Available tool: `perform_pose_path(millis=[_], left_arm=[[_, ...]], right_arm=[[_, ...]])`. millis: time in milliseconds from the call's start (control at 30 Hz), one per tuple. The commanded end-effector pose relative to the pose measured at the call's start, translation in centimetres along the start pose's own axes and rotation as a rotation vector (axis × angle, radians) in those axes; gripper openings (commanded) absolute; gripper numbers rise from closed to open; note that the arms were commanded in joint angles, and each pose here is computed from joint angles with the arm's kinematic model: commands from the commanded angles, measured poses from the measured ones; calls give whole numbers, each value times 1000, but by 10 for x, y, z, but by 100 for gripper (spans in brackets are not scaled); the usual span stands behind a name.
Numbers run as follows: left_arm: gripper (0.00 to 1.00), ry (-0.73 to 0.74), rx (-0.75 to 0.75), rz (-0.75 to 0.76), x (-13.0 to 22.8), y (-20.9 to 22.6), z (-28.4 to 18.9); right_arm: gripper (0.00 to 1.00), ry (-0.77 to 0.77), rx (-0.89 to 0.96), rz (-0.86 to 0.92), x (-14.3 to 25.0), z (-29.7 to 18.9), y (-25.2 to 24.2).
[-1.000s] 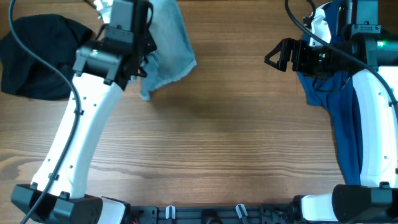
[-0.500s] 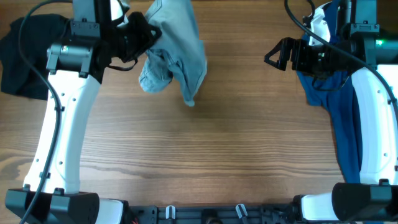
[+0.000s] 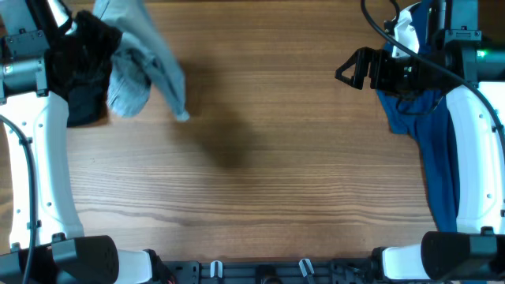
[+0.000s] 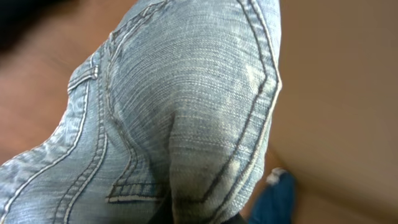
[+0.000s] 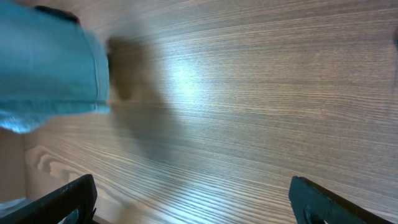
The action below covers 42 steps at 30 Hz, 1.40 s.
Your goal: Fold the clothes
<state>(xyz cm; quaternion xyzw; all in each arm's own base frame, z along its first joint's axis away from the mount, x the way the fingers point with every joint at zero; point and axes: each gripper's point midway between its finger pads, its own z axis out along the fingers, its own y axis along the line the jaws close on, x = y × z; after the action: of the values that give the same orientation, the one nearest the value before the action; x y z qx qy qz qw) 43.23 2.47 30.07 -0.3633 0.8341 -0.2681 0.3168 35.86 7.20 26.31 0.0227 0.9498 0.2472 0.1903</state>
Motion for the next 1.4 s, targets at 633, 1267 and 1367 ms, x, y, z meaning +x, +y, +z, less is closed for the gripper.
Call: perform_pose_path(millis=[633, 1267, 1367], left_arm=[[4, -785, -553, -373, -15, 103, -220], [4, -962, -957, -516, -58, 188, -239], [4, -899, -977, -593, -67, 212, -222]], right_arm=[[100, 9, 1, 28, -4, 6, 0], [100, 85, -11, -53, 15, 23, 28], [100, 125, 2, -38, 19, 32, 24]])
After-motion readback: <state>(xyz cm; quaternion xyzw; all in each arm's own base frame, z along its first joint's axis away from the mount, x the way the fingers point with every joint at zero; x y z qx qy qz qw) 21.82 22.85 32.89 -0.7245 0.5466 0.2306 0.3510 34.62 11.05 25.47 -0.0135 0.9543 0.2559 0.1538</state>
